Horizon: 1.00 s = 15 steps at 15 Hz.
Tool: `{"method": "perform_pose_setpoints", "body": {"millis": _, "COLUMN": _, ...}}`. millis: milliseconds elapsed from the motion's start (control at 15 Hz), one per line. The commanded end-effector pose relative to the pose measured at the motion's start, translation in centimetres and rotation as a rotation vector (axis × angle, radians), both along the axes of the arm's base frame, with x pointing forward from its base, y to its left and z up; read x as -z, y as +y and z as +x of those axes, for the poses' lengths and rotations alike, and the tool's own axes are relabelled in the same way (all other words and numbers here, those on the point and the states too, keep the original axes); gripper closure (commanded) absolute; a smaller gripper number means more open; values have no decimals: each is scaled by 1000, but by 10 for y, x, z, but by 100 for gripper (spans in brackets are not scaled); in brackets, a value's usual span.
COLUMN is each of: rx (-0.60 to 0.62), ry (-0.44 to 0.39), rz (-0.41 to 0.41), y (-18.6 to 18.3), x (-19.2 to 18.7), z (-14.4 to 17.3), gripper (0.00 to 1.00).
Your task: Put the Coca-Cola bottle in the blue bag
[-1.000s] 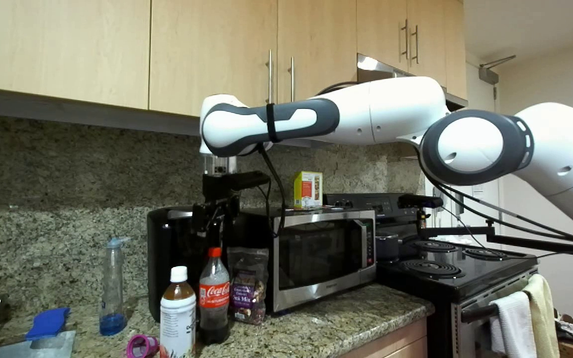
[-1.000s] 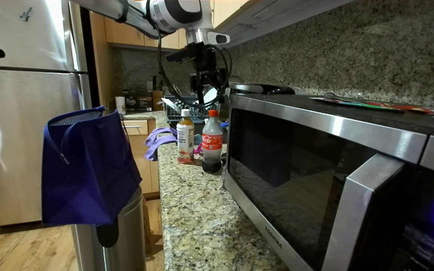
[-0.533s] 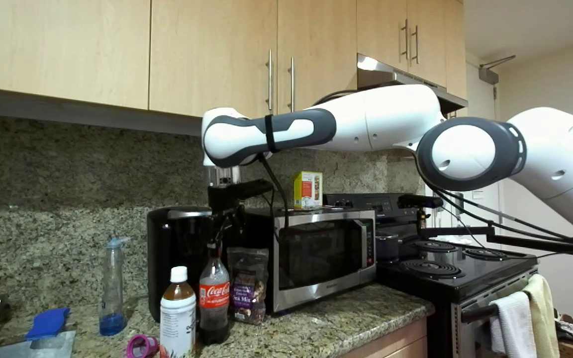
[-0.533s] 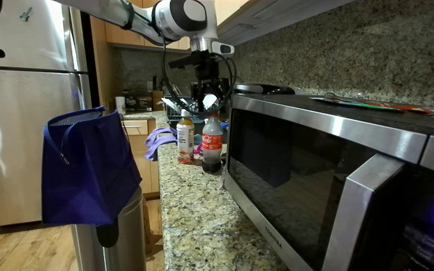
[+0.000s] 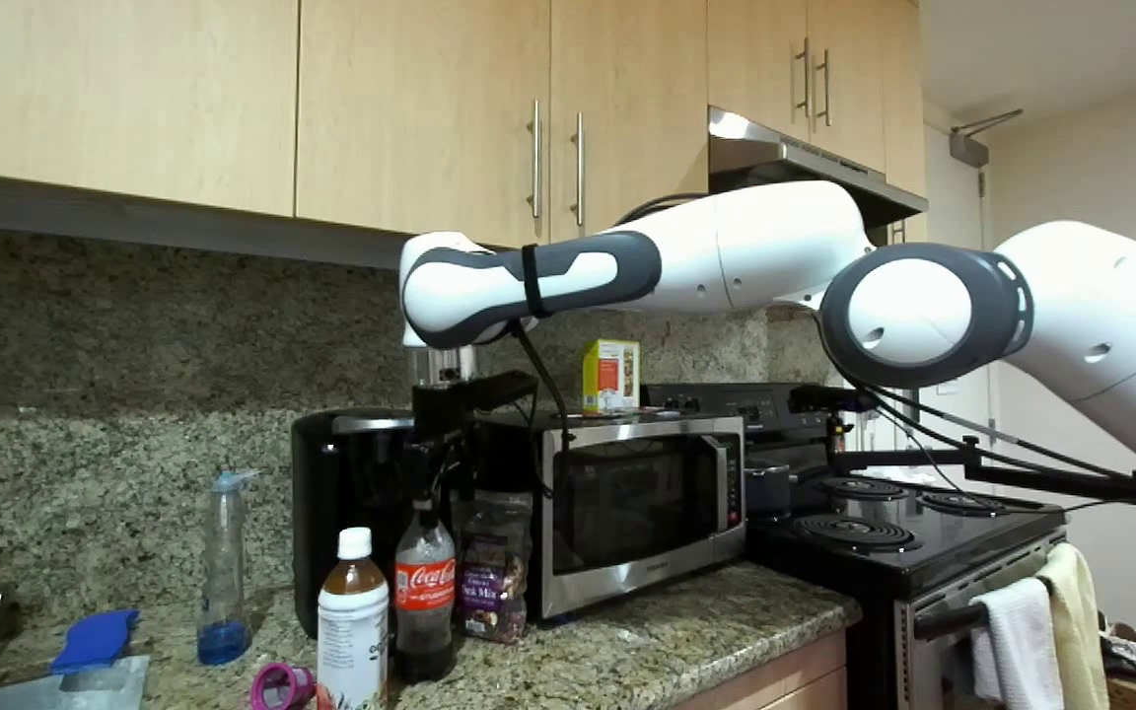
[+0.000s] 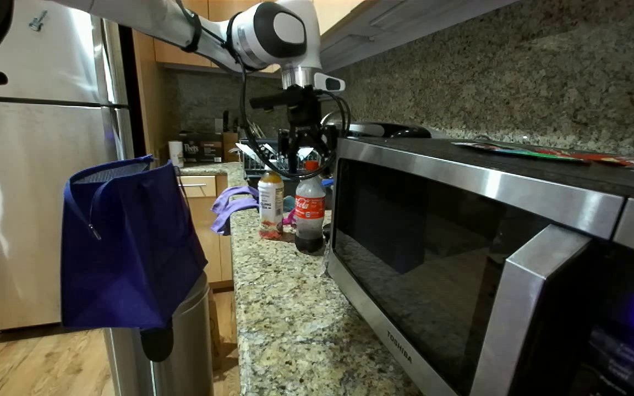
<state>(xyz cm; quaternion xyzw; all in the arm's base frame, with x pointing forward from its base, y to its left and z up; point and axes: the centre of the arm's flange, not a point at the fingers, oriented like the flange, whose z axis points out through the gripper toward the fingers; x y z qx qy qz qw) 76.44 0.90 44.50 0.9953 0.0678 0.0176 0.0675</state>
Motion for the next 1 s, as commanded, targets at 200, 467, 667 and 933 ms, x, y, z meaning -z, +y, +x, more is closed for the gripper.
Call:
{"method": "perform_pose_setpoints", "body": {"millis": 200, "rx": -67, "ry": -11, "rz": 66, "y": -1, "x": 6, "z": 13, "gripper": 0}}
{"method": "perform_pose_setpoints", "body": {"millis": 467, "rx": -95, "ry": -64, "rz": 71, "y": -4, "x": -3, "z": 15, "gripper": 0}}
{"method": "perform_pose_setpoints", "body": {"millis": 667, "rx": -113, "ry": -72, "rz": 76, "y": -6, "x": -8, "z": 21, "gripper": 0}}
{"method": "perform_pose_setpoints", "body": {"millis": 933, "rx": -129, "ry": -61, "rz": 84, "y": -7, "x": -7, "z": 24, "gripper": 33}}
